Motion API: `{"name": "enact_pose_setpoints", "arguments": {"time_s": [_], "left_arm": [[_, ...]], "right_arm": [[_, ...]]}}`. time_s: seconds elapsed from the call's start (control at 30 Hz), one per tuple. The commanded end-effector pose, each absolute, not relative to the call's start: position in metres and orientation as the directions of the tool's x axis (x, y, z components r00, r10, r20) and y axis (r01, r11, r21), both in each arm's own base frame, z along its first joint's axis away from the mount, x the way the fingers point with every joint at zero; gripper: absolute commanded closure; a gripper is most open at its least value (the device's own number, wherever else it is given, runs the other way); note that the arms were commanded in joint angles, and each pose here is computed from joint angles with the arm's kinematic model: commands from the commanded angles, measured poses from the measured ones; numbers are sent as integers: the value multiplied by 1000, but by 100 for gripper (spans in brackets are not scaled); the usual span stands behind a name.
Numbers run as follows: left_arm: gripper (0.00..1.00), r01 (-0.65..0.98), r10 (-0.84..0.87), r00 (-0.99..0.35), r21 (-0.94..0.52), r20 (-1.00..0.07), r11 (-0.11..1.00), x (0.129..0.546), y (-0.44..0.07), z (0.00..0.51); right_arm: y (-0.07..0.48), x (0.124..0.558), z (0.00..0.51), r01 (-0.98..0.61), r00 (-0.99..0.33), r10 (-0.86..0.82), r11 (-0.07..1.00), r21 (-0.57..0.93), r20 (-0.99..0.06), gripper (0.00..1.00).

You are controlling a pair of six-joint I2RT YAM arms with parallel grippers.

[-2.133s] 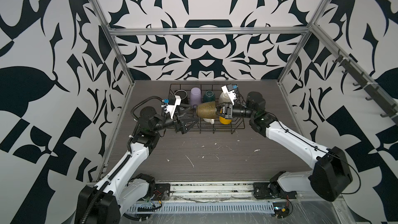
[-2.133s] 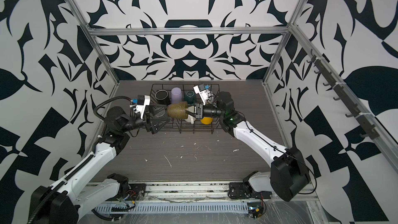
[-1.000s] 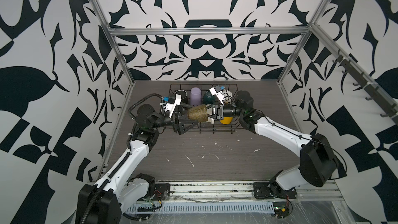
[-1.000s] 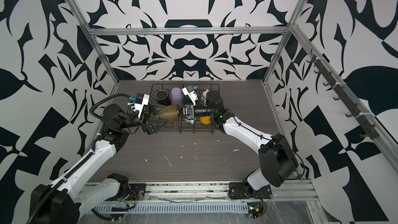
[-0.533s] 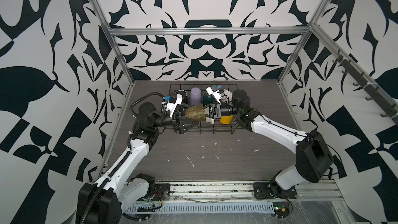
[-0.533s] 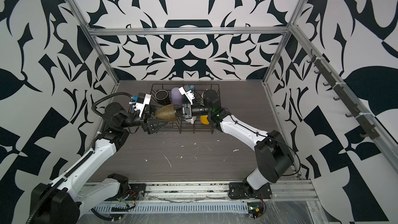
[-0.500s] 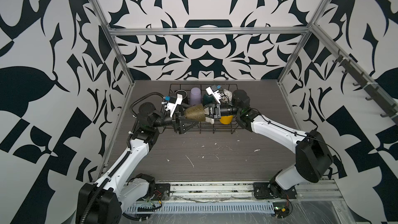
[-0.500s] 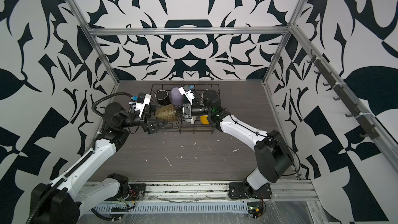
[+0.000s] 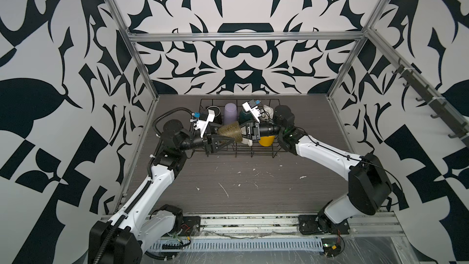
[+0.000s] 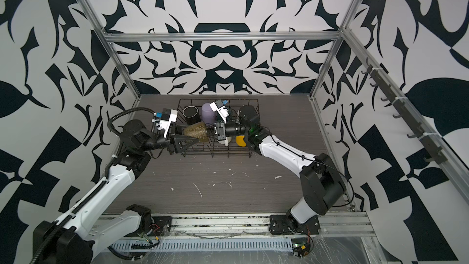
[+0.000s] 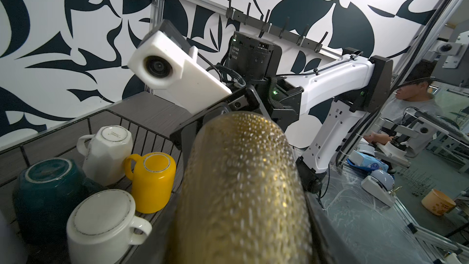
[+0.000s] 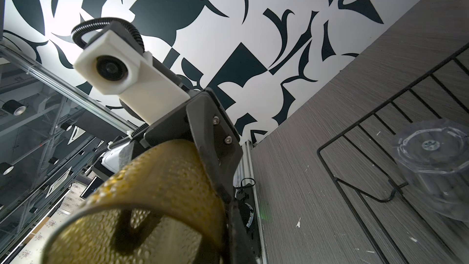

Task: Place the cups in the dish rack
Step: 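Close the left gripper on the gold cup's body beside the right gripper, then open the right gripper and pull back while the left gripper holds the cup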

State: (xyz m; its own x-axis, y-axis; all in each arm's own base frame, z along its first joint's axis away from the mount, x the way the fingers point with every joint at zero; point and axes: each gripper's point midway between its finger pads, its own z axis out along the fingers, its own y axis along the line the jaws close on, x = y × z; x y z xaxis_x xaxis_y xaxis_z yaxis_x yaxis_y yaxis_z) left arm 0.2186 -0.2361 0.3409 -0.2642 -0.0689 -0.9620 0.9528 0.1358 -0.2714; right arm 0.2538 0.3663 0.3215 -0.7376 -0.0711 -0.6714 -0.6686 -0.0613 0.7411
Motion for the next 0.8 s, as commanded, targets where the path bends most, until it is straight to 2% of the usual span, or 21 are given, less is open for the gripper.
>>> {"name": "enact_pose_setpoints", "arguments": {"time_s": [0.0,0.03,0.17,0.23,0.3,0.43,0.57,0.67,0.77], "left_arm": [[96,975,-91,-127,-141,-988,171,212,-233,359],[100,973,-98,-115,-132,-989,191,213,-231,360],[100,968,-109,-98,-120,-989,221,213,-228,363],[100,960,-106,-105,-129,-989,248,217,-227,363],[100,946,-94,-119,-141,-988,291,225,-225,360],[100,915,-76,-170,-186,-983,357,242,-224,352],[100,872,-43,-259,-252,-965,419,262,-224,343],[100,809,-23,-330,-296,-944,509,283,-219,332],[100,736,-5,-408,-332,-913,589,304,-214,317]], "right_arm": [[363,256,345,-708,-705,-8,-46,705,-709,89],[363,257,343,-707,-707,-10,-39,706,-707,86],[357,260,343,-707,-707,9,-15,707,-707,69],[345,270,342,-704,-708,49,27,709,-705,58],[327,284,339,-692,-710,96,83,717,-697,52],[282,315,329,-635,-704,196,258,728,-683,46],[239,330,305,-534,-645,217,558,635,-733,39],[212,330,306,-483,-568,261,663,572,-781,32],[194,328,311,-448,-503,284,722,528,-816,25]]}}
